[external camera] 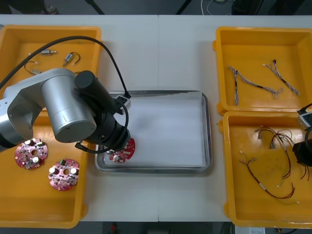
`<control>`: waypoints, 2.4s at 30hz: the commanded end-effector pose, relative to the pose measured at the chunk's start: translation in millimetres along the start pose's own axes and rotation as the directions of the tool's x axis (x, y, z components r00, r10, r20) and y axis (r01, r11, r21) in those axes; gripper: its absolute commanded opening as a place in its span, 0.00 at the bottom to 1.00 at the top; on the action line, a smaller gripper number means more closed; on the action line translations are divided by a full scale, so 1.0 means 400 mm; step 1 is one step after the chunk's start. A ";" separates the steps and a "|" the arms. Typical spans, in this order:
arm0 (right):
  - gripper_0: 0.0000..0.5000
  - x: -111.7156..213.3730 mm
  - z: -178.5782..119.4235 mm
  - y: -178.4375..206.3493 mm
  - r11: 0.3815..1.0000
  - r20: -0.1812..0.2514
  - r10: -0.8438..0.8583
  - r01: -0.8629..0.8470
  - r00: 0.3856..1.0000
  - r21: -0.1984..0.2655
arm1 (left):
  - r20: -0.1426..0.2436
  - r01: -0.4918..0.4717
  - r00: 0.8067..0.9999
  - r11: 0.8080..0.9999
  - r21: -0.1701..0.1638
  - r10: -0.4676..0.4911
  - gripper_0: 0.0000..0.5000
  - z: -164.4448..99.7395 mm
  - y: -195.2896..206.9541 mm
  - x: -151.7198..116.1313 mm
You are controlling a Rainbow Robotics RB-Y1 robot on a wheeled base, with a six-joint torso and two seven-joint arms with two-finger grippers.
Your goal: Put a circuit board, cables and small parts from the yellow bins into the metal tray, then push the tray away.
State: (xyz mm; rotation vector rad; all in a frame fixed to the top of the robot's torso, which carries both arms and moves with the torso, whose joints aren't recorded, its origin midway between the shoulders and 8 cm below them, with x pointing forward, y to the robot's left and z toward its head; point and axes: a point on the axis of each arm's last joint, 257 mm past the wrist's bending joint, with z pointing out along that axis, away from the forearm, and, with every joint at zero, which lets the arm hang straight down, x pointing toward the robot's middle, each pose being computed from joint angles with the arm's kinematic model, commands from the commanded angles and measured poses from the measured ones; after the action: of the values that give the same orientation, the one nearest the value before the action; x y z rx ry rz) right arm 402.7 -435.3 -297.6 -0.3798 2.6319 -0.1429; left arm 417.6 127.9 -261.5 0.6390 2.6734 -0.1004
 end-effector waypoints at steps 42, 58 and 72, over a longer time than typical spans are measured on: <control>0.00 -0.182 -0.490 0.237 0.896 0.124 -0.444 0.443 0.888 0.038 | 0.162 0.738 0.674 0.651 -0.178 -0.720 1.00 -0.431 0.593 -0.231; 0.00 -0.177 -0.478 0.263 0.867 0.099 -0.497 0.497 0.862 0.034 | 0.224 0.860 0.508 0.506 -0.073 -0.832 1.00 -0.420 0.731 -0.271; 0.00 -0.176 -0.477 0.254 0.875 0.095 -0.485 0.482 0.869 0.049 | 0.282 0.888 0.446 0.459 -0.023 -0.849 1.00 -0.368 0.807 -0.295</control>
State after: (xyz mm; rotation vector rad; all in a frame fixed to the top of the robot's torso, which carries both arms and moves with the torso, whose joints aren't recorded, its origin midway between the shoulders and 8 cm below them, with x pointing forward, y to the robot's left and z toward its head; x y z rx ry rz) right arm 348.8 -311.5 -125.2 -0.9979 2.3946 -0.2636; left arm 587.5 386.8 -111.0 -0.8532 2.5238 -0.1660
